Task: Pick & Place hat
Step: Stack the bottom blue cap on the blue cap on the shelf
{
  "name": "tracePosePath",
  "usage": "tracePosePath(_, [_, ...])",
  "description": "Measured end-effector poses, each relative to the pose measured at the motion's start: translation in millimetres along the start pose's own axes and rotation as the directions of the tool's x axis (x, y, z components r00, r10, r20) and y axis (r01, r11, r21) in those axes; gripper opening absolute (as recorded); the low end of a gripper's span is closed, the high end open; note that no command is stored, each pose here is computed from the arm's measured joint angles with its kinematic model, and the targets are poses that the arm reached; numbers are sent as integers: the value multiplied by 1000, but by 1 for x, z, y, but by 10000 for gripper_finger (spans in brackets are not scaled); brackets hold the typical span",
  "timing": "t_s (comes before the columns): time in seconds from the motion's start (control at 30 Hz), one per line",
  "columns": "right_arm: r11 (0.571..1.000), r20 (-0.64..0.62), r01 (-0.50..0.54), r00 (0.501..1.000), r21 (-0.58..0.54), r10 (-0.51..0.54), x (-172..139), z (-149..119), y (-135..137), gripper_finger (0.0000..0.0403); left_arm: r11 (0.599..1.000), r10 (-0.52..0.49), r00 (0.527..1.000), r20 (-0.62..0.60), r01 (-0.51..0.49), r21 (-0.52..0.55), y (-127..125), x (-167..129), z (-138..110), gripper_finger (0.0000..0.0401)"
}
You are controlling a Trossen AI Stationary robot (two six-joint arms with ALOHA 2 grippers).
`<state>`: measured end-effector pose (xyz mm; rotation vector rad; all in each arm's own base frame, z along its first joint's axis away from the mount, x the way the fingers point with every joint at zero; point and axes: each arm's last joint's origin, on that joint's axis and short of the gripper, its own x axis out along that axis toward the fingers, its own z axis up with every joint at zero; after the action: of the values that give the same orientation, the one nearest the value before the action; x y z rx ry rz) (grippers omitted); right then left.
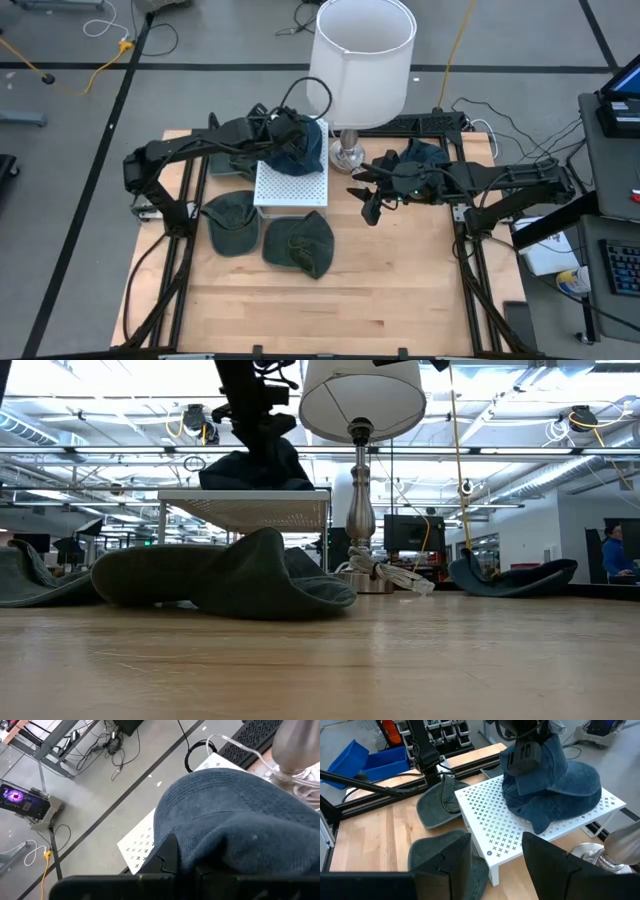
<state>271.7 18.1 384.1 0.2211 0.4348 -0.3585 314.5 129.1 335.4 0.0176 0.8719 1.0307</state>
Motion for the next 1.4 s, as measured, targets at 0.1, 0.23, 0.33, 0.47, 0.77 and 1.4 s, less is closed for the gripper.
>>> tracePosePath(0.1, [1000, 5, -2, 1000, 16, 2, 0, 1, 0, 169, 1000, -1, 1000, 1, 1, -1, 0, -1, 0, 11])
tracePosePath(0.23, [1000, 6, -4, 1000, 29, 4, 0, 1, 1, 169, 1000, -2, 1000, 3, 2, -1, 1, -2, 0, 30])
tracePosePath(0.33, [1000, 6, -7, 1000, 26, 7, 0, 0, 2, 169, 1000, -4, 1000, 10, 4, 8, 3, -5, 1, 45])
tracePosePath(0.47, [1000, 6, -15, 1000, 23, 14, -1, -1, 4, 169, 1000, -8, 1000, 8, 8, 28, 6, -8, 0, 81])
tracePosePath(0.77, [998, 20, -41, 999, 44, 40, 10, -12, 5, 169, 997, -61, 997, 52, 58, 53, 18, -25, 2, 191])
tracePosePath(1.4, [990, 130, -121, 985, 71, 111, 33, -36, 7, 169, 893, -31, 974, 226, -74, 443, 51, -47, 16, 210])
